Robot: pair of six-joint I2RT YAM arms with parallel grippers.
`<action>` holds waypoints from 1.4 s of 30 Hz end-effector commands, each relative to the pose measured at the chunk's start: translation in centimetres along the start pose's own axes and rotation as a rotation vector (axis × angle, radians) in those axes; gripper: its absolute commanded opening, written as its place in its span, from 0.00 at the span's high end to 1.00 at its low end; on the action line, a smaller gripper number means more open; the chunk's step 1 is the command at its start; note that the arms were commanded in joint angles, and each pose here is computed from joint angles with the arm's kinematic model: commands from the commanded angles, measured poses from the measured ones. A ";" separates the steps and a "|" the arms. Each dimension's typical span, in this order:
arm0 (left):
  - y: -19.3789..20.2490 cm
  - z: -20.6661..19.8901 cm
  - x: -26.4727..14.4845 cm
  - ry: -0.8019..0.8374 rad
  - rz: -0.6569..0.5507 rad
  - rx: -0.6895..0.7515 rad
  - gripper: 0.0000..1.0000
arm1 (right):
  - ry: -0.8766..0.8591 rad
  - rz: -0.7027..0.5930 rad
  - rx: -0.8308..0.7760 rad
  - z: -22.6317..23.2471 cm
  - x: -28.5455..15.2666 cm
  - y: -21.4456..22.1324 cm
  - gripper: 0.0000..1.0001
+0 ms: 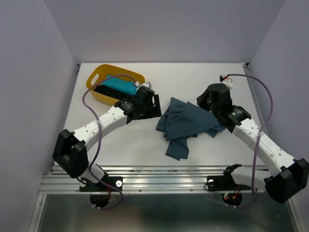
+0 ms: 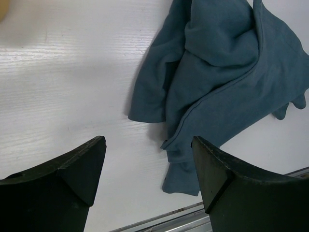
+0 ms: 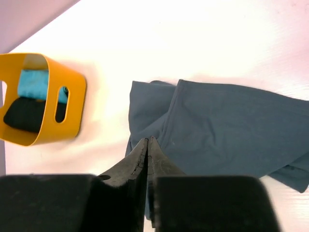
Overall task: Roll the t-shirts
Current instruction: Move the bin to the corner of the board, then flatten out the T-shirt at the center of the board.
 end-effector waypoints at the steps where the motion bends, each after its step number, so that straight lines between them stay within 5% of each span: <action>1: -0.8 -1.0 -0.2 0.035 -0.028 -0.011 0.18 | -0.032 0.163 -0.067 0.4 0.9 2.0 0.64; 3: -1.0 -1.1 -0.5 0.023 -0.038 -0.014 0.18 | -0.032 0.208 -0.083 1.2 1.8 3.7 0.40; 7: -1.3 -1.0 -1.5 0.022 -0.059 -0.023 0.18 | -0.029 0.266 -0.110 2.4 3.8 5.4 0.21; 12: -1.2 -0.4 -2.0 0.005 -0.070 -0.029 0.18 | 0.059 0.335 -0.143 2.7 8.0 7.5 0.21; 15: -1.1 0.1 -2.3 -0.010 -0.072 -0.035 0.18 | 0.100 0.337 -0.145 2.9 9.5 7.9 0.45; 16: -1.1 0.3 -2.6 -0.012 -0.074 -0.034 0.18 | 0.106 0.349 -0.146 2.9 9.8 8.2 0.73; 18: -1.2 1.0 -2.7 -0.017 -0.075 -0.044 0.17 | 0.077 0.331 -0.123 3.5 9.4 7.4 0.99; 27: -3.9 4.4 -4.1 -0.008 -0.148 -0.089 0.17 | -0.220 -0.026 -0.077 7.8 -1.3 -5.6 0.99; 42: -4.4 5.3 -4.4 -0.033 -0.156 -0.075 0.17 | 0.091 -0.511 -0.023 -0.6 -16.6 -14.0 0.99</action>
Point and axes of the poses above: each gripper's point midway between its finger pads, its own x axis out along the fingers, its own z axis along the line the jaws close on, y = z × x, the point moved 9 cm from there along -x, back along the fingers, and after that the axes turned 8 degrees about -x, right-handed, at the moved point
